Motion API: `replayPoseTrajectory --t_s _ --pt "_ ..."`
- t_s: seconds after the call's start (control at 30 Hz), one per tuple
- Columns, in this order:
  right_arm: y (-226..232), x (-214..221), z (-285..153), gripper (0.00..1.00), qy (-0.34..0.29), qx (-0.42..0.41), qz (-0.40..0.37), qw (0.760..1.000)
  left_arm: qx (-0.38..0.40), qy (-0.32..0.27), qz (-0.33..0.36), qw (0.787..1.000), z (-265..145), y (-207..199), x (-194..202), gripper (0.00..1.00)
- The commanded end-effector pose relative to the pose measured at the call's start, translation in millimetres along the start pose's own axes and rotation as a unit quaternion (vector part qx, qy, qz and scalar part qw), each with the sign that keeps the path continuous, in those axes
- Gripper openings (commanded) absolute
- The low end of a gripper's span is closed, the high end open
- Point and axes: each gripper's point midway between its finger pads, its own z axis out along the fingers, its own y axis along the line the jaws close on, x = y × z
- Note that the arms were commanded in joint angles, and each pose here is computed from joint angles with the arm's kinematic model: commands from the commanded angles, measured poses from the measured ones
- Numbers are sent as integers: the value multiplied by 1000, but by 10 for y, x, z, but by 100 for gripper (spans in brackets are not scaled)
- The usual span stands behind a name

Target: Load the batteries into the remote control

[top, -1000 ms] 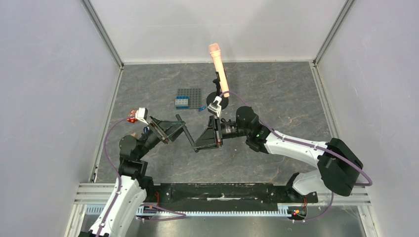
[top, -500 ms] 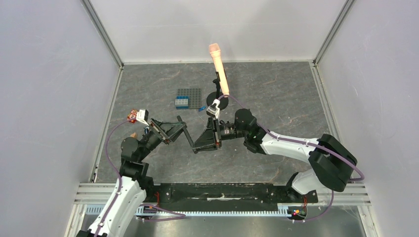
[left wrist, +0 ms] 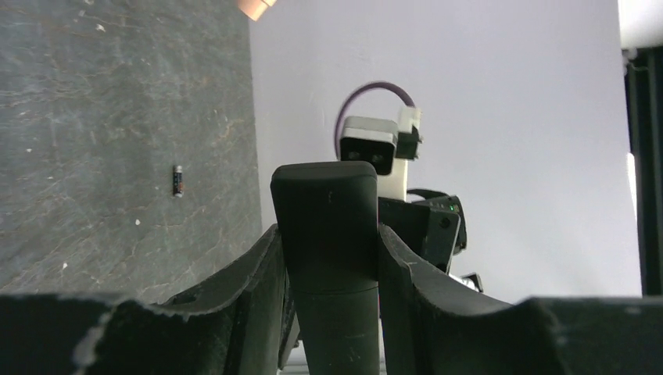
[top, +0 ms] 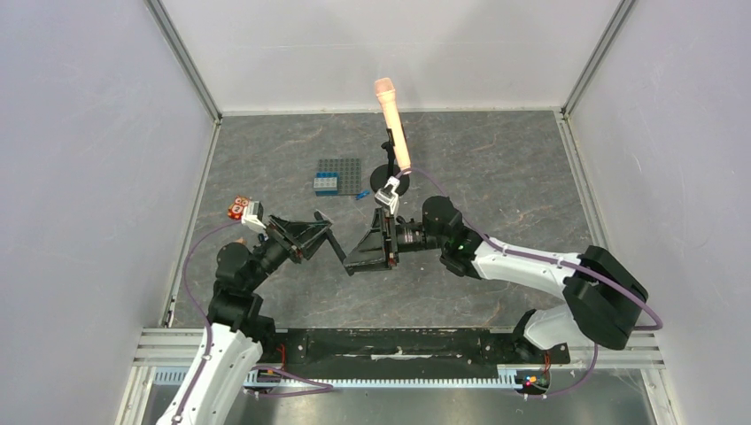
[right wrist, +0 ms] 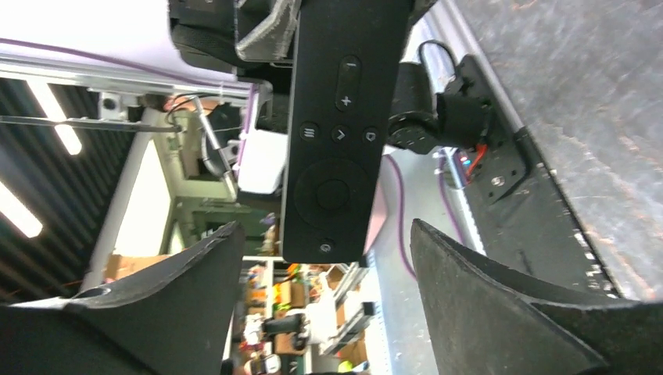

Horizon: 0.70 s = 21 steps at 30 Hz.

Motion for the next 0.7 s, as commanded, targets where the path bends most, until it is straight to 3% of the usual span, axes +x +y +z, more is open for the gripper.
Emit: replayPoseTrajectory --t_s 0.0,0.2,0.33,0.53,0.67 --pt "63 -222 -48 83 -58 45 -107 992 -67 -29 16 997 -35 22 -105 2" --pt "-163 -522 -143 87 -115 185 -219 951 -168 -32 -35 985 -52 290 -129 2" --pt "-147 -548 -128 86 -139 225 -274 925 -197 -36 -61 978 -50 399 -137 2" --pt "-174 -516 -63 77 -155 247 -307 906 -209 -41 -96 972 -60 493 -119 2" --pt "-319 -438 -12 66 -132 276 -292 906 -218 -44 -107 969 -73 567 -111 2"
